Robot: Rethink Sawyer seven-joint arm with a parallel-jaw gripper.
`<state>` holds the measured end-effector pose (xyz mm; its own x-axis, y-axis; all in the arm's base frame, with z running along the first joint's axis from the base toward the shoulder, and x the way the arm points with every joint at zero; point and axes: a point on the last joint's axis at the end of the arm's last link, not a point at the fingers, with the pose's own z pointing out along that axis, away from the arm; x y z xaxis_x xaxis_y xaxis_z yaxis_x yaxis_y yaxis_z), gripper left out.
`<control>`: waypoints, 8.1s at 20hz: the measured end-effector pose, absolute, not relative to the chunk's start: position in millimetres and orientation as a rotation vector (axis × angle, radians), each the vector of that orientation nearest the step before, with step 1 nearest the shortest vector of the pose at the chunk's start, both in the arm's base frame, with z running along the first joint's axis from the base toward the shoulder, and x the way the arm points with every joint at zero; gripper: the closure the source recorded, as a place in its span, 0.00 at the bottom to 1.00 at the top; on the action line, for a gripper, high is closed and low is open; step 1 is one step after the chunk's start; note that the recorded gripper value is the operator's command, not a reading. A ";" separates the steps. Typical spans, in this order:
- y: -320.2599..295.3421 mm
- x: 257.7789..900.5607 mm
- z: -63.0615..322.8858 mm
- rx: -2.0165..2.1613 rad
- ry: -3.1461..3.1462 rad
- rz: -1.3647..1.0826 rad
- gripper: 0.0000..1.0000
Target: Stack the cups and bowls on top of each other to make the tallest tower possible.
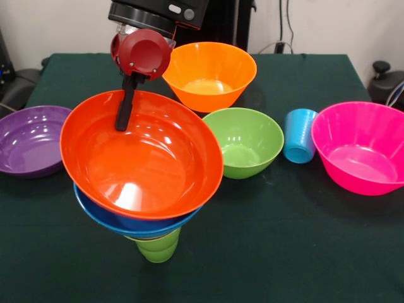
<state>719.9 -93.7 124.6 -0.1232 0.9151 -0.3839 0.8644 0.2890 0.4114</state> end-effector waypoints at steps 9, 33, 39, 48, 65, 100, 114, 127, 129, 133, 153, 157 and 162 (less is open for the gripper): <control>-94.7 719.8 124.5 1.587 1.994 0.116 1.00; -116.8 729.6 133.8 1.597 1.951 0.124 0.00; -119.5 733.2 142.4 1.596 1.936 0.136 0.00; -132.1 744.8 163.8 1.629 1.921 0.133 0.00; -123.8 783.5 241.4 1.741 1.970 0.058 0.00; -14.2 708.2 239.9 1.639 2.030 -0.026 0.00; 36.0 664.8 207.8 1.569 2.028 0.023 0.00; 74.8 557.3 167.7 1.579 2.044 0.029 0.00; 74.3 540.7 165.7 1.593 2.046 0.022 0.00; 71.7 507.9 164.4 1.625 2.043 0.014 0.00; 30.2 462.0 151.9 1.648 1.903 0.039 0.00; 29.1 454.6 148.8 1.646 1.896 0.040 0.00; 25.1 439.4 144.1 1.653 1.898 0.028 0.00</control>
<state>439.4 25.1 144.1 -0.0301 0.9034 -0.4277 0.8904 0.2186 0.3993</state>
